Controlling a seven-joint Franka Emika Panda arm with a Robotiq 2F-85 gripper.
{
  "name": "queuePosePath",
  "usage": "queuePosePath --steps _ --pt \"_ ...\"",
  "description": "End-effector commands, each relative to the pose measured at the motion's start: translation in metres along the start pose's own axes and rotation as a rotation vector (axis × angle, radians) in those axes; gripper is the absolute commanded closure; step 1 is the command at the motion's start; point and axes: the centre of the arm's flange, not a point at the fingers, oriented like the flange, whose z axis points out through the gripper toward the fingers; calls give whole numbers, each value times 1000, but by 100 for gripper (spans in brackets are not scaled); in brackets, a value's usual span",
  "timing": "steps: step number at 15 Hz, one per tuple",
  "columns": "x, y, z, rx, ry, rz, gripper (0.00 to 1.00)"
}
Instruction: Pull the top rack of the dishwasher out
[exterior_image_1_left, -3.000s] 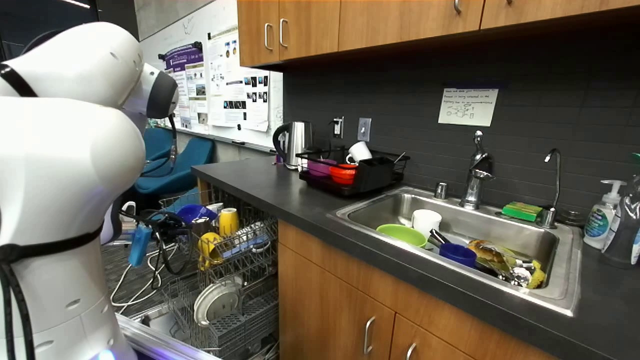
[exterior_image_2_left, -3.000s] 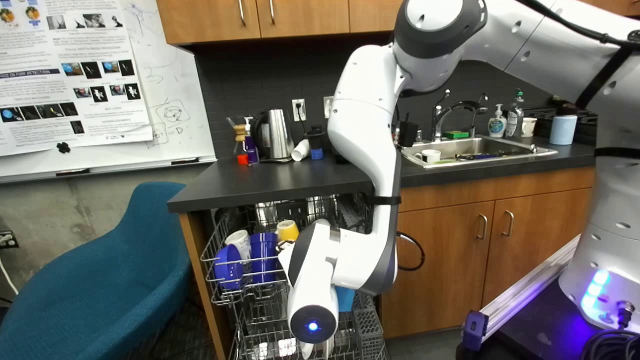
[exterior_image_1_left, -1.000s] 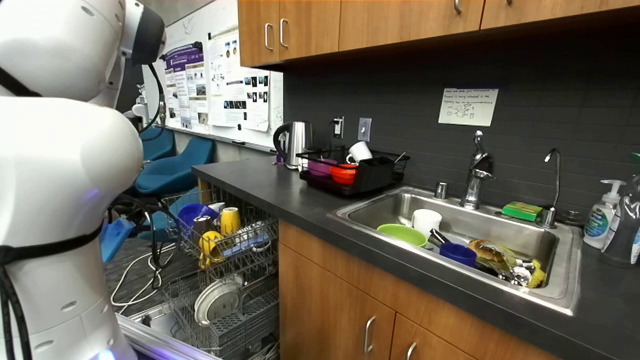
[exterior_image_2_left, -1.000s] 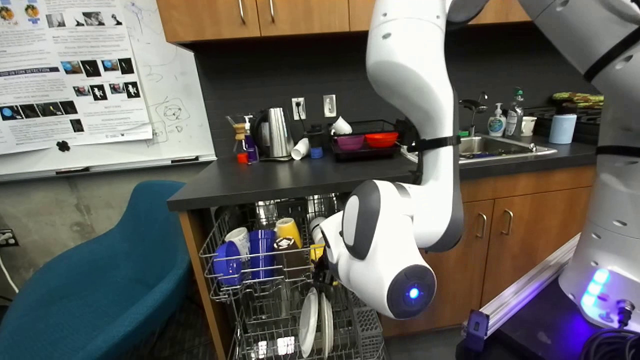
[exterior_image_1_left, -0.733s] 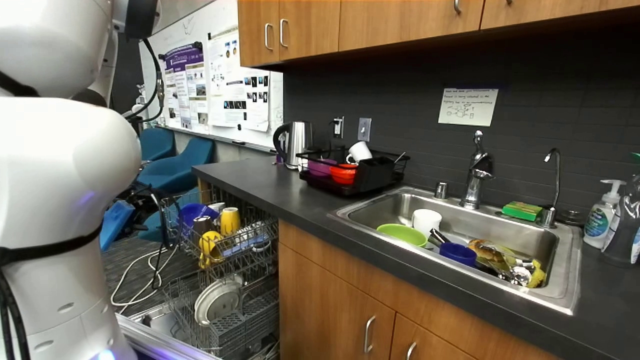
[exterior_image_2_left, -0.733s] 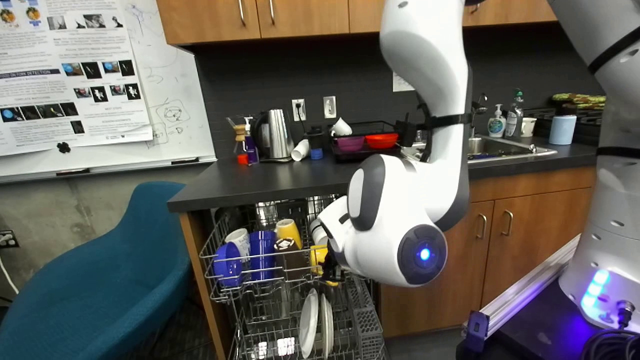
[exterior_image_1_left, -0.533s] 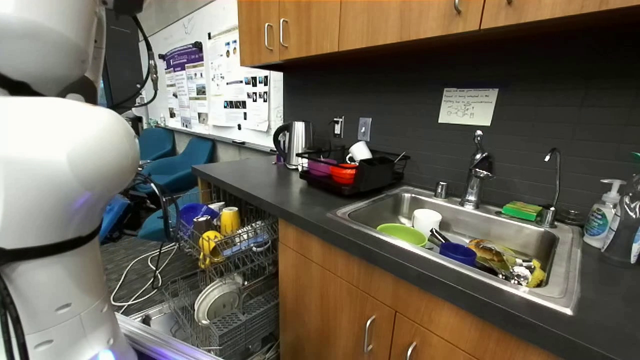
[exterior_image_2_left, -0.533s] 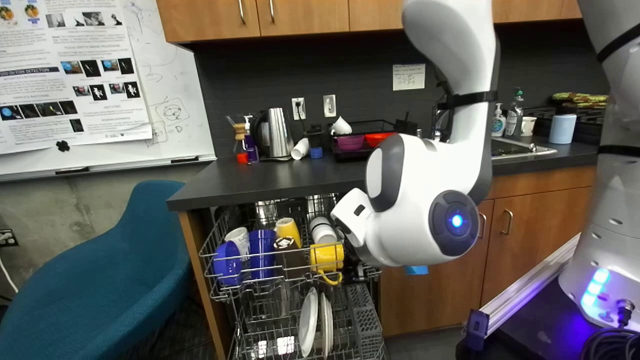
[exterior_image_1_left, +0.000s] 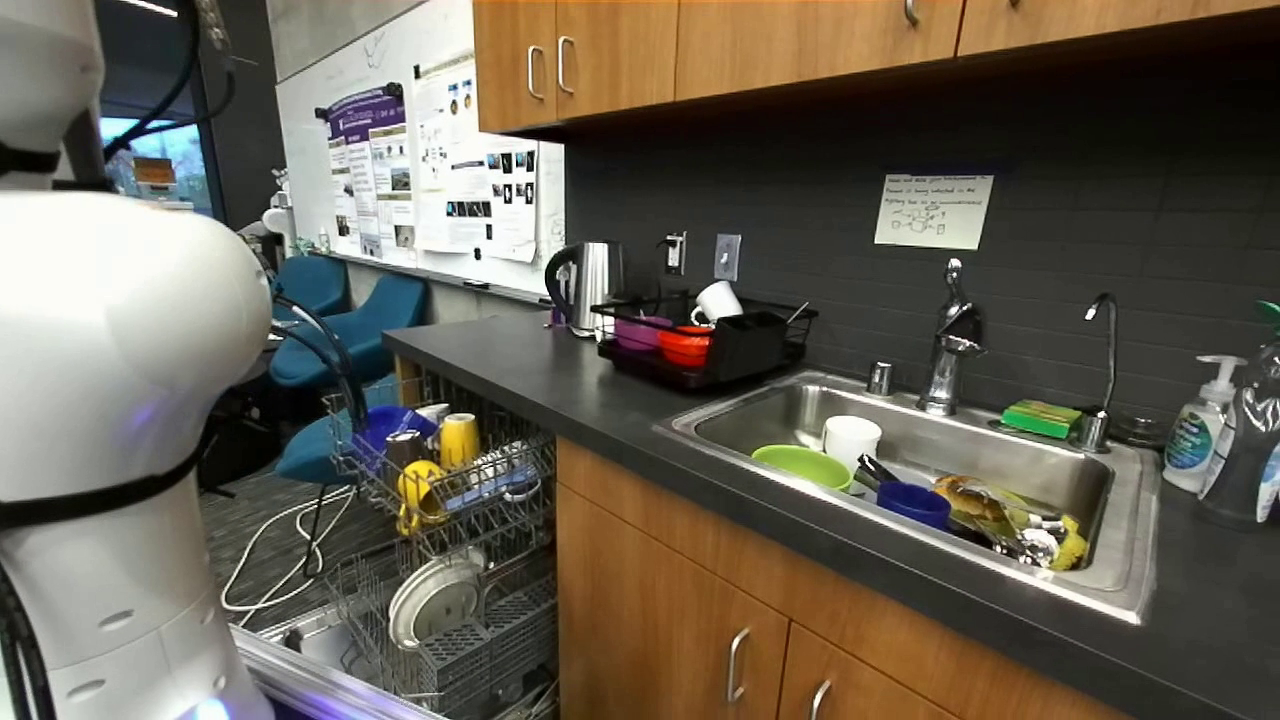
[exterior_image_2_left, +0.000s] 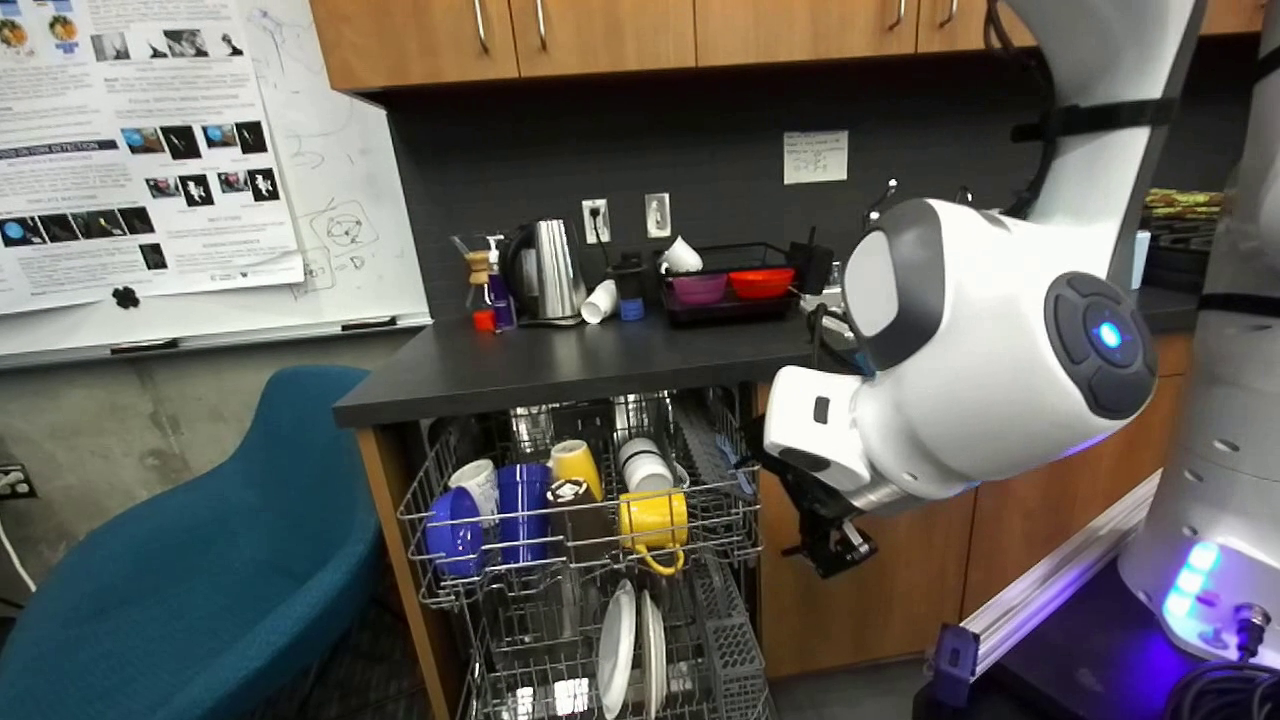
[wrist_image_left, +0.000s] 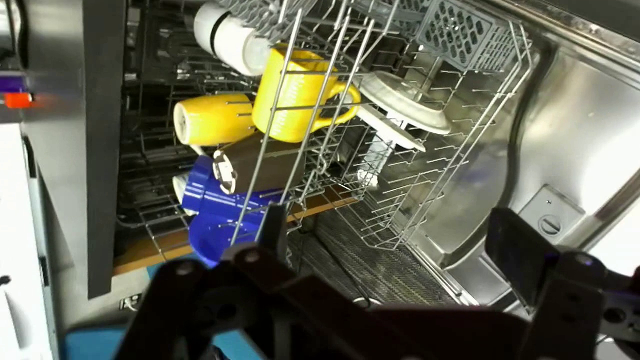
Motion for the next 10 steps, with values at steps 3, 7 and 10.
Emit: queuePosePath --steps 3,7,10 --pt "-49 38 -37 -178 118 -201 0" --pt "-55 80 -28 -295 218 -210 0" --pt "-69 126 -24 -398 242 -93 0"
